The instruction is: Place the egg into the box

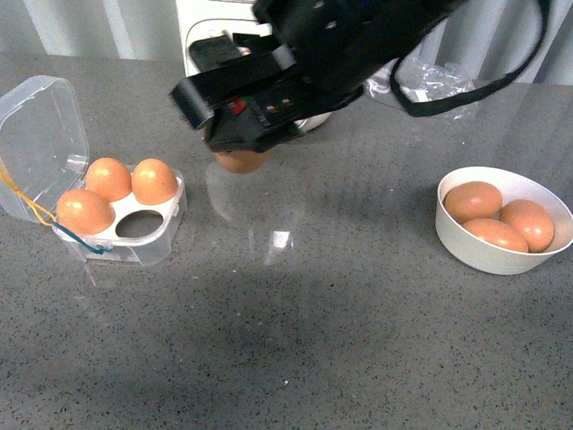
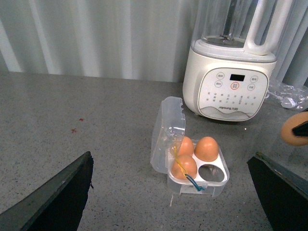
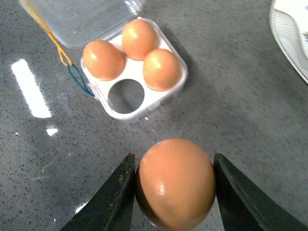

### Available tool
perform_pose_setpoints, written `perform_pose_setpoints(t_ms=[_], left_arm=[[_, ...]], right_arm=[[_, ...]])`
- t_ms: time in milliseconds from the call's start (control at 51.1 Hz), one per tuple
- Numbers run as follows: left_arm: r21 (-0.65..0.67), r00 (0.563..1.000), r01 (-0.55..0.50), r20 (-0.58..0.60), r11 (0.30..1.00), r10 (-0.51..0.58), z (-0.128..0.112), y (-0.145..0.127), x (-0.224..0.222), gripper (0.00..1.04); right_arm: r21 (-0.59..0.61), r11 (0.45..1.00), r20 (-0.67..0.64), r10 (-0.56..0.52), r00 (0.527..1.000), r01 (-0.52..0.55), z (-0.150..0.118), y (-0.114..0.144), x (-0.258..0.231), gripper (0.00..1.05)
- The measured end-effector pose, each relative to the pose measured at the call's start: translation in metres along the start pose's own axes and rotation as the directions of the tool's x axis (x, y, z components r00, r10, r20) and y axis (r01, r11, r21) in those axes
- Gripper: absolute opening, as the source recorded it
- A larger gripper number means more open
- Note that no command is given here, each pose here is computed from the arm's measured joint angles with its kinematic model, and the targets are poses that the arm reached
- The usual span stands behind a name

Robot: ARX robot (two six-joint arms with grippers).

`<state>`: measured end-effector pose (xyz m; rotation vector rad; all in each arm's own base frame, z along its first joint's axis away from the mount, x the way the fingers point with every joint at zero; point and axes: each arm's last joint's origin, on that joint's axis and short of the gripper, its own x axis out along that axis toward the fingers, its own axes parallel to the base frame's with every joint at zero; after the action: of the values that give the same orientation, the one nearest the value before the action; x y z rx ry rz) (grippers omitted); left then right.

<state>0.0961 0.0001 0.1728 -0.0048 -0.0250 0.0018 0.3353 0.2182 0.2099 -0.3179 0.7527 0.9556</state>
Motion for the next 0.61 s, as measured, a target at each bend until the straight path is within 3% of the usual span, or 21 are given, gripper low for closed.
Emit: perform_pose_setpoints(t_ms=[313, 607], left_arm=[[0.0, 1.0, 0.0, 0.0, 1.0, 0.0, 0.0, 0.0, 0.0, 0.98], [0.0, 1.0, 0.0, 0.0, 1.0, 0.0, 0.0, 0.0, 0.0, 0.98]], right_arm=[[-0.097, 0.989, -0.023, 0.112, 0.993, -0.113, 0.032, 0.017, 0.055, 0.41], [-0.078, 0.987, -0.056, 0.135, 0.989, -0.139, 0.033, 0.019, 0.083, 0.41]])
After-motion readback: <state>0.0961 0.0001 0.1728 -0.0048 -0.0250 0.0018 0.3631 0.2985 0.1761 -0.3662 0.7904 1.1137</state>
